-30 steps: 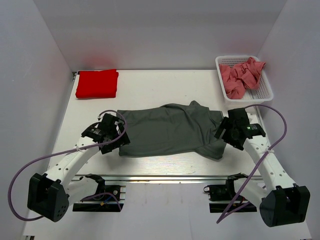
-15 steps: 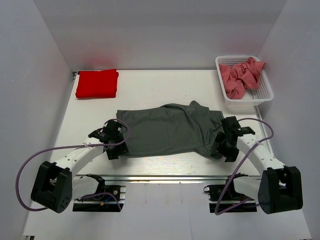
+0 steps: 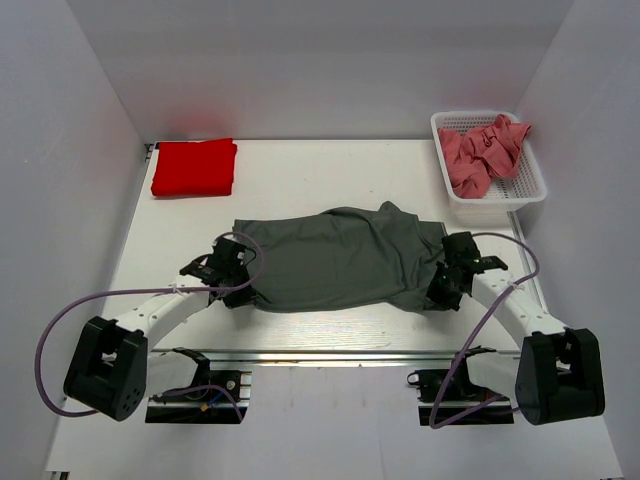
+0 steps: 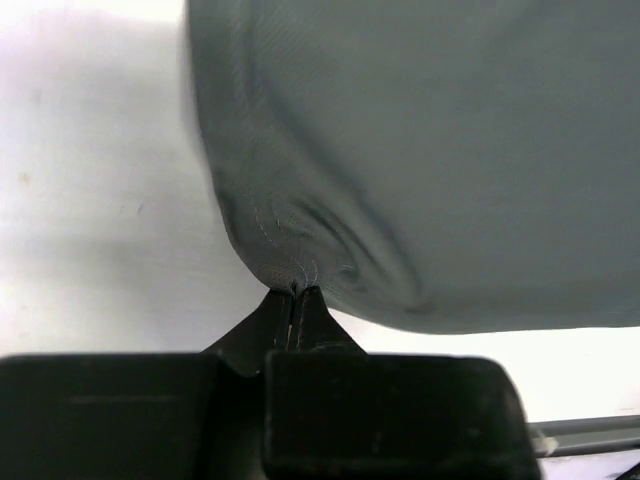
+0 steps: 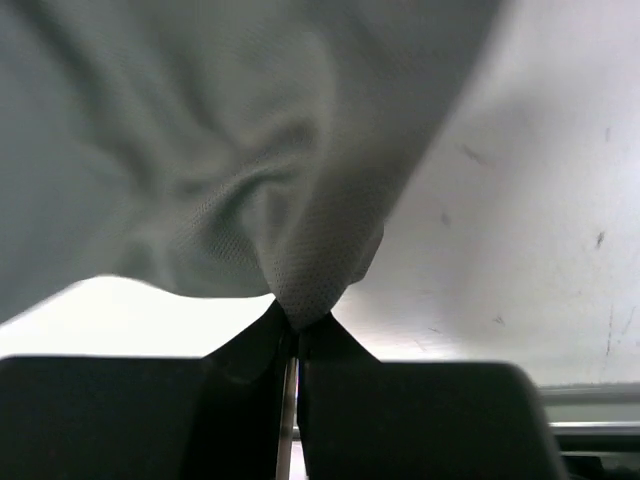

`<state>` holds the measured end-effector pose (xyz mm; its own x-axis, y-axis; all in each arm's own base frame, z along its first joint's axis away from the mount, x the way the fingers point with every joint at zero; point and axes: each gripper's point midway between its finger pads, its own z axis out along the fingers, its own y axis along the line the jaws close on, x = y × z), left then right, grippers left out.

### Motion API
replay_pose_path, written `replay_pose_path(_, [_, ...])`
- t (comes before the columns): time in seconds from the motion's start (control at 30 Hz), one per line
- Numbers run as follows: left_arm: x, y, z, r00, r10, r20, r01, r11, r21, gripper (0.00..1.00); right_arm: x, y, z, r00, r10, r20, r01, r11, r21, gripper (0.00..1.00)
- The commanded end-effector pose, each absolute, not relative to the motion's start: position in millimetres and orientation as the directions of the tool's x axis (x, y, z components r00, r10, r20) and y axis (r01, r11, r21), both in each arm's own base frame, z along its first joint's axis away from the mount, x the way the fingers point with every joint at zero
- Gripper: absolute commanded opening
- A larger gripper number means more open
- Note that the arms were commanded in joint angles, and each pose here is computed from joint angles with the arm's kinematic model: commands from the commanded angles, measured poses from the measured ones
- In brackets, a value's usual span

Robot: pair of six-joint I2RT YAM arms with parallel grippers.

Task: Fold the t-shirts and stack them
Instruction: Flatten out the tshirt

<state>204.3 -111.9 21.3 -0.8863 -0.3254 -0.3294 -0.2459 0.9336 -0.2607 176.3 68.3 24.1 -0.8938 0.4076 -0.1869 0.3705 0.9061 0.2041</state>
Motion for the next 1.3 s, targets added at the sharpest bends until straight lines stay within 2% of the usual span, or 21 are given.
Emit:
replay_pose_path(0.0, [251.1, -126.3, 69.9, -0.800, -0.329, -0.502, -0.158, 0.922, -0.352, 0.00, 220.2, 77.2, 68.4, -0.866, 0.366, -0.341, 0.271, 0.916, 0.296, 0.00])
replay_pose_path(0.1, [274.3, -125.8, 108.1, -0.724, -0.332, -0.604, -0.118, 0.923, -0.366, 0.00, 244.0, 81.9, 102.1, -0.821, 0.351, -0.450, 0.203, 0.916, 0.345, 0.00])
replay_pose_path(0.23, [304.9, -122.5, 191.0, -0.565, -0.350, -0.747, -0.060, 0.920, -0.386, 0.00, 273.3, 82.7, 160.1, -0.718, 0.355, -0.599, 0.132, 0.914, 0.383, 0.00])
replay_pose_path(0.33, [320.9, -115.5, 242.2, -0.458, -0.360, -0.813, -0.054, 0.924, -0.379, 0.00, 294.0, 77.2, 209.3, -0.588, 0.392, -0.708, 0.112, 0.906, 0.409, 0.00])
replay_pose_path(0.5, [341.6, -100.8, 328.1, -0.261, -0.371, -0.891, -0.038, 0.926, -0.374, 0.00, 317.6, 55.5, 295.2, -0.346, 0.441, -0.828, 0.132, 0.897, 0.422, 0.00])
replay_pose_path(0.6, [356.9, -95.2, 366.8, -0.163, -0.356, -0.920, -0.044, 0.934, -0.353, 0.00, 330.9, 44.7, 340.9, -0.219, 0.437, -0.873, 0.133, 0.899, 0.417, 0.00])
replay_pose_path(0.7, [369.4, -92.1, 406.8, -0.090, -0.332, -0.939, -0.045, 0.943, -0.329, 0.00, 349.2, 36.2, 364.1, -0.168, 0.414, -0.895, 0.163, 0.907, 0.389, 0.00])
replay_pose_path(0.77, [381.7, -94.3, 412.6, -0.099, -0.303, -0.948, -0.055, 0.953, -0.299, 0.00, 351.9, 33.5, 405.7, -0.089, 0.402, -0.911, 0.137, 0.911, 0.389, 0.00])
replay_pose_path(0.8, [382.8, -92.8, 436.8, -0.052, -0.310, -0.949, -0.048, 0.950, -0.308, 0.00, 359.9, 36.0, 406.9, -0.099, 0.387, -0.917, 0.131, 0.918, 0.374, 0.00])
replay_pose_path(0.83, [384.9, -92.7, 444.7, -0.039, -0.294, -0.955, -0.043, 0.955, -0.292, 0.00, 357.1, 34.9, 436.0, -0.044, 0.384, -0.922, 0.104, 0.920, 0.378, 0.00])
replay_pose_path(1.13, [393.3, -86.9, 539.1, 0.151, -0.239, -0.959, -0.019, 0.970, -0.244, 0.00, 360.0, 38.2, 516.3, 0.119, 0.301, -0.946, 0.005, 0.953, 0.304, 0.00])
replay_pose_path(1.27, [400.8, -81.1, 551.3, 0.175, -0.212, -0.961, -0.061, 0.972, -0.225, 0.00, 370.3, 30.7, 537.0, 0.209, 0.263, -0.942, 0.027, 0.961, 0.275, 0.00])
